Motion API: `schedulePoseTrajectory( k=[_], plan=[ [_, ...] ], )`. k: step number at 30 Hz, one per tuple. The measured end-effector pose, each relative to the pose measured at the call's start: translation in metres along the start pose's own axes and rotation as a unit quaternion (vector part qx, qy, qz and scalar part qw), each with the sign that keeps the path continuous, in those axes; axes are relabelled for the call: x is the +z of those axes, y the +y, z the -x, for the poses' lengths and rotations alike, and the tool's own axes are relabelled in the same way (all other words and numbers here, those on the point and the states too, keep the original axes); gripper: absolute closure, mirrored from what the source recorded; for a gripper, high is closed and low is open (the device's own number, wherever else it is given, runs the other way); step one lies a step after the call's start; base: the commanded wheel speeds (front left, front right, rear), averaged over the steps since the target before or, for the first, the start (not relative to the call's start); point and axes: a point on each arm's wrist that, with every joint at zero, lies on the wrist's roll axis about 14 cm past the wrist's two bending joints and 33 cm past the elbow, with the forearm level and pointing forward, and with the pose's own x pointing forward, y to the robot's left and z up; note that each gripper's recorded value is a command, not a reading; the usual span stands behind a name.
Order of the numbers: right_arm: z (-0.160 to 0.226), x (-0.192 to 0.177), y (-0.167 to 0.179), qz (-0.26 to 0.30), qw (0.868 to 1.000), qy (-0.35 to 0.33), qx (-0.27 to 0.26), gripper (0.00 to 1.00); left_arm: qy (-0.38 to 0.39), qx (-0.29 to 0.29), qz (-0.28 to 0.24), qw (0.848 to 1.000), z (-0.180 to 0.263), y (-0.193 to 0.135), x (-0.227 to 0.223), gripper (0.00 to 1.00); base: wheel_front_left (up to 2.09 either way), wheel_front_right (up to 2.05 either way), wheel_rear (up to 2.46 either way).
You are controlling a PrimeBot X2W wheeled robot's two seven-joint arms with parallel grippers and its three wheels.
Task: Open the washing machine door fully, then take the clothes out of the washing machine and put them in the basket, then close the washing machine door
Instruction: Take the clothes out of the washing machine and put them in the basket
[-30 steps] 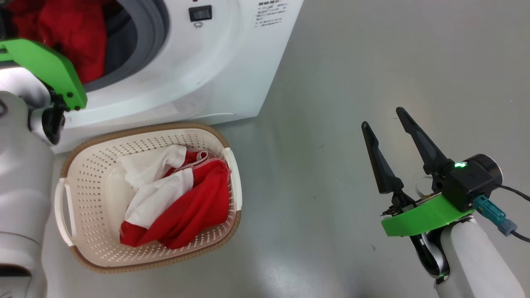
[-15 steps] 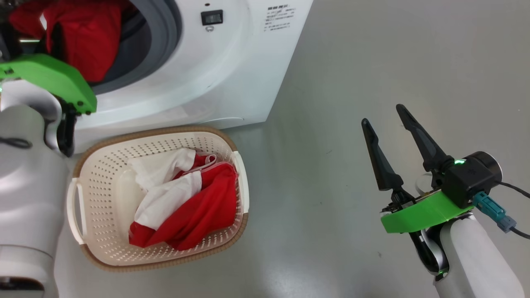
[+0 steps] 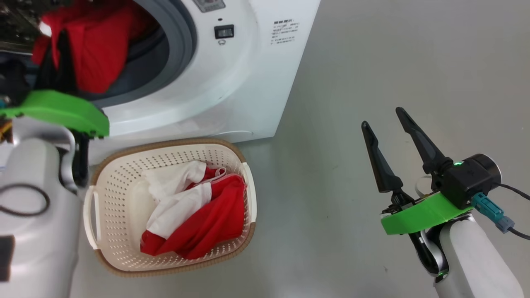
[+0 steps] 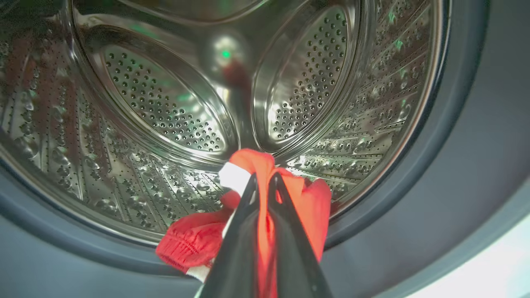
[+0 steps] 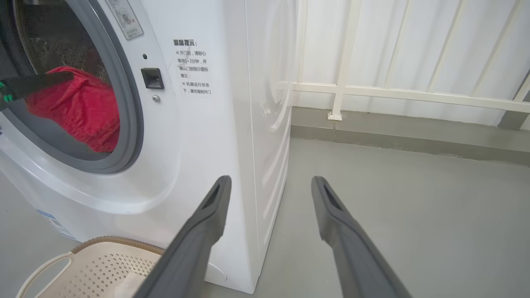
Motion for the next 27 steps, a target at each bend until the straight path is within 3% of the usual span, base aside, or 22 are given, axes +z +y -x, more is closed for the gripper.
schedulePoseTrajectory(
  k=[27],
  plan=[
    [0.028,0.033,0.017,-0.006,0.999,-0.035,0.012,0.0,-0.104,0.002,-0.013,0.994,0.109,-0.013,0.059,1.0,0.0,0.0,0.0]
  ],
)
